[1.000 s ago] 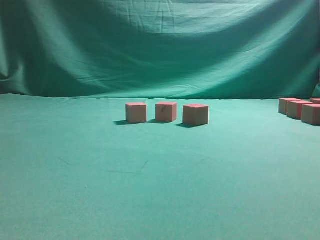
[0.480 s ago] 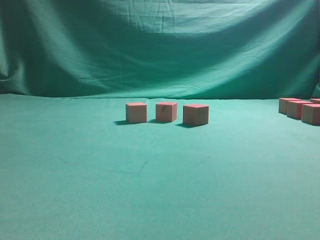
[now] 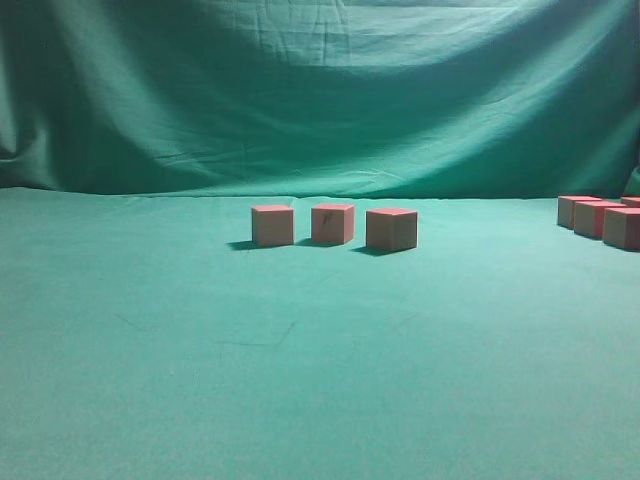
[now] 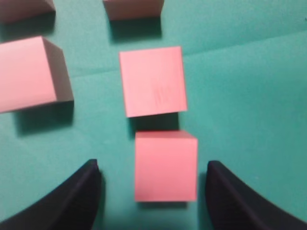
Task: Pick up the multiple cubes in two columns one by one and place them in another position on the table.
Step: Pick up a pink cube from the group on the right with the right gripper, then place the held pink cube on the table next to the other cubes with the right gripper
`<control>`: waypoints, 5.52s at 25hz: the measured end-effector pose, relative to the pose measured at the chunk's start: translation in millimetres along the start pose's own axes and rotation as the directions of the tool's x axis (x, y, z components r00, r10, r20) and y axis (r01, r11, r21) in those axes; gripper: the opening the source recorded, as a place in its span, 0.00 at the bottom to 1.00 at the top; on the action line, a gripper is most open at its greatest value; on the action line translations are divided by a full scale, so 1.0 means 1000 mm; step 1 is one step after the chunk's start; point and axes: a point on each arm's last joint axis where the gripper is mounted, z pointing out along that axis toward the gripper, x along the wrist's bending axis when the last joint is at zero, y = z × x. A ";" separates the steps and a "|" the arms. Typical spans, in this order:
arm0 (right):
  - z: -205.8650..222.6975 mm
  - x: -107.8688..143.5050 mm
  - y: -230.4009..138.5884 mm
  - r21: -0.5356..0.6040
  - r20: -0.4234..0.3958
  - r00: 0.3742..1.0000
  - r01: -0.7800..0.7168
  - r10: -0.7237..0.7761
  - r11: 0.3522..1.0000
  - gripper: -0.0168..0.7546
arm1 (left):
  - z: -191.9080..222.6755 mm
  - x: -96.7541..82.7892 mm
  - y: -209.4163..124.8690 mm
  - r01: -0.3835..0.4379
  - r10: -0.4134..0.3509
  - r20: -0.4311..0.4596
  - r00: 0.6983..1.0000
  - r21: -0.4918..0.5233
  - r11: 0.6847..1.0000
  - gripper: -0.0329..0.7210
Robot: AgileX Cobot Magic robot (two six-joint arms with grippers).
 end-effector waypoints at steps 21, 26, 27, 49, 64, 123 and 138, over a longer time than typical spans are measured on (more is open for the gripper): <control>-0.030 0.005 -0.004 0.154 -0.055 0.998 -0.015 0.023 0.988 0.36 | 0.000 0.000 0.000 0.000 0.000 0.000 1.000 0.000 1.000 0.04; -0.067 0.044 -0.017 0.113 -0.242 0.963 0.150 -0.120 0.982 0.36 | 0.000 0.000 0.000 0.000 0.000 0.000 1.000 0.000 1.000 0.04; -0.073 0.055 -0.022 0.105 -0.282 0.947 0.189 -0.153 0.976 0.36 | 0.000 0.000 0.000 0.000 0.000 0.000 1.000 0.000 1.000 0.04; -0.108 0.274 -0.035 0.079 -0.555 0.754 0.469 -0.352 0.880 0.36 | 0.000 0.000 0.000 0.000 0.000 0.000 1.000 0.000 1.000 0.04; -0.072 0.347 -0.043 0.032 -0.215 0.846 0.506 -0.488 0.862 0.36 | 0.000 0.000 0.000 0.000 0.000 0.000 1.000 0.000 1.000 0.04; -0.043 0.349 -0.037 0.049 -0.111 0.978 0.183 -0.177 0.982 0.36 | 0.000 0.000 0.000 0.000 0.000 0.000 1.000 0.000 1.000 0.04; -0.037 0.351 -0.039 0.059 -0.105 0.971 0.223 -0.216 0.973 0.49 | 0.000 0.000 0.000 0.000 0.000 0.000 1.000 0.000 1.000 0.04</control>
